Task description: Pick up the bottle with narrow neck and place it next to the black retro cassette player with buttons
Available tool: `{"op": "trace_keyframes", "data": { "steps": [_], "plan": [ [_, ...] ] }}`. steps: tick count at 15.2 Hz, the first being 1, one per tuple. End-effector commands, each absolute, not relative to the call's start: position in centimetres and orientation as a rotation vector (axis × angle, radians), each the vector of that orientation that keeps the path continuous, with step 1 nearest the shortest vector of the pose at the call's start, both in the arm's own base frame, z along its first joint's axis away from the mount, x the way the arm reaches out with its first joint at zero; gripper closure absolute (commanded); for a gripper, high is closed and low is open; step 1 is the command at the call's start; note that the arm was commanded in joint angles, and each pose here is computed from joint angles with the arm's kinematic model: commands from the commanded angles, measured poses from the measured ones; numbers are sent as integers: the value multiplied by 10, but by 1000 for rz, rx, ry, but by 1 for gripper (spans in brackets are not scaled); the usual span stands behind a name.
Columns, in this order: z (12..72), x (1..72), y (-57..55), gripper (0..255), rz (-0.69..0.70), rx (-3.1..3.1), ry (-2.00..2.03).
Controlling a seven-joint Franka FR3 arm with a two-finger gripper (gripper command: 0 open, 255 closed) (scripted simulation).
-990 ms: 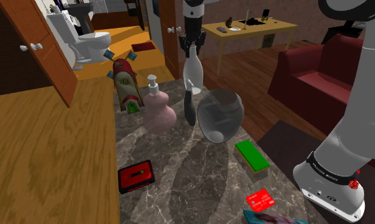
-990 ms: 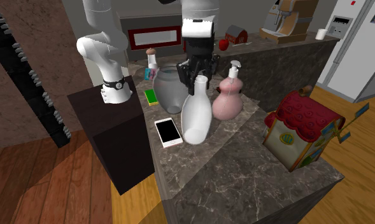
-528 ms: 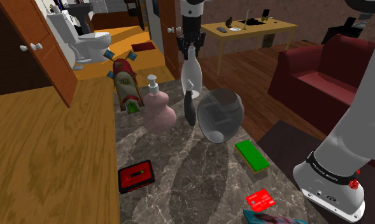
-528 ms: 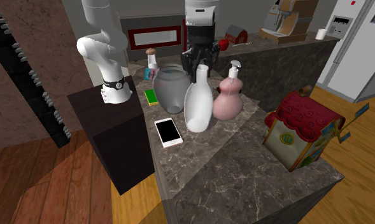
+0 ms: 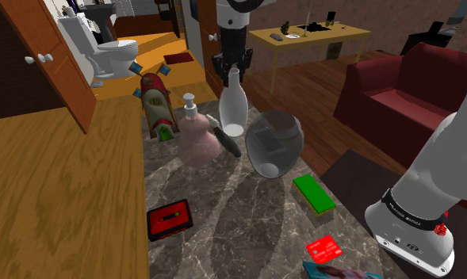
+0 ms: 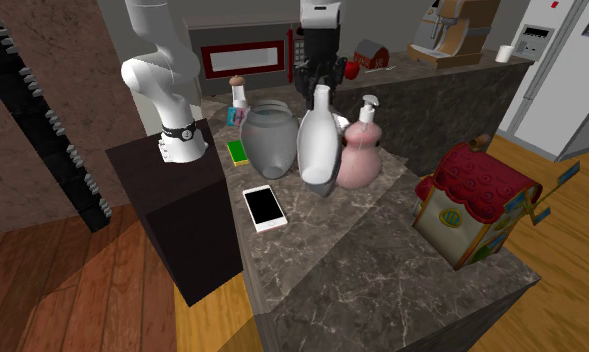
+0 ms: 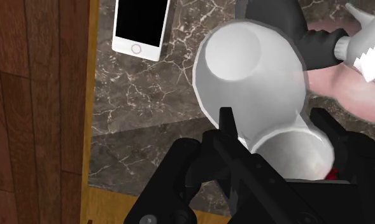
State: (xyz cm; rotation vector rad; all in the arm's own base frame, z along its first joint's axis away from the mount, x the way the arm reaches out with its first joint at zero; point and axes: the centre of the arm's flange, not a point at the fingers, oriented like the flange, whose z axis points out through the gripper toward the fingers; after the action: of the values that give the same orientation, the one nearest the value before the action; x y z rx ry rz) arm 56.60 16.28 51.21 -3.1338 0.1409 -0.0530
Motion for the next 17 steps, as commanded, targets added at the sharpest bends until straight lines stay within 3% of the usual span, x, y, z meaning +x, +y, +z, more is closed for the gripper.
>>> {"op": "trace_keyframes", "data": {
  "steps": [1, 17],
  "plan": [
    [512, 548, 185, 255, -52, -3134, 142],
    [512, 414, 348, 255, -52, -3134, 142]
  ]
}}
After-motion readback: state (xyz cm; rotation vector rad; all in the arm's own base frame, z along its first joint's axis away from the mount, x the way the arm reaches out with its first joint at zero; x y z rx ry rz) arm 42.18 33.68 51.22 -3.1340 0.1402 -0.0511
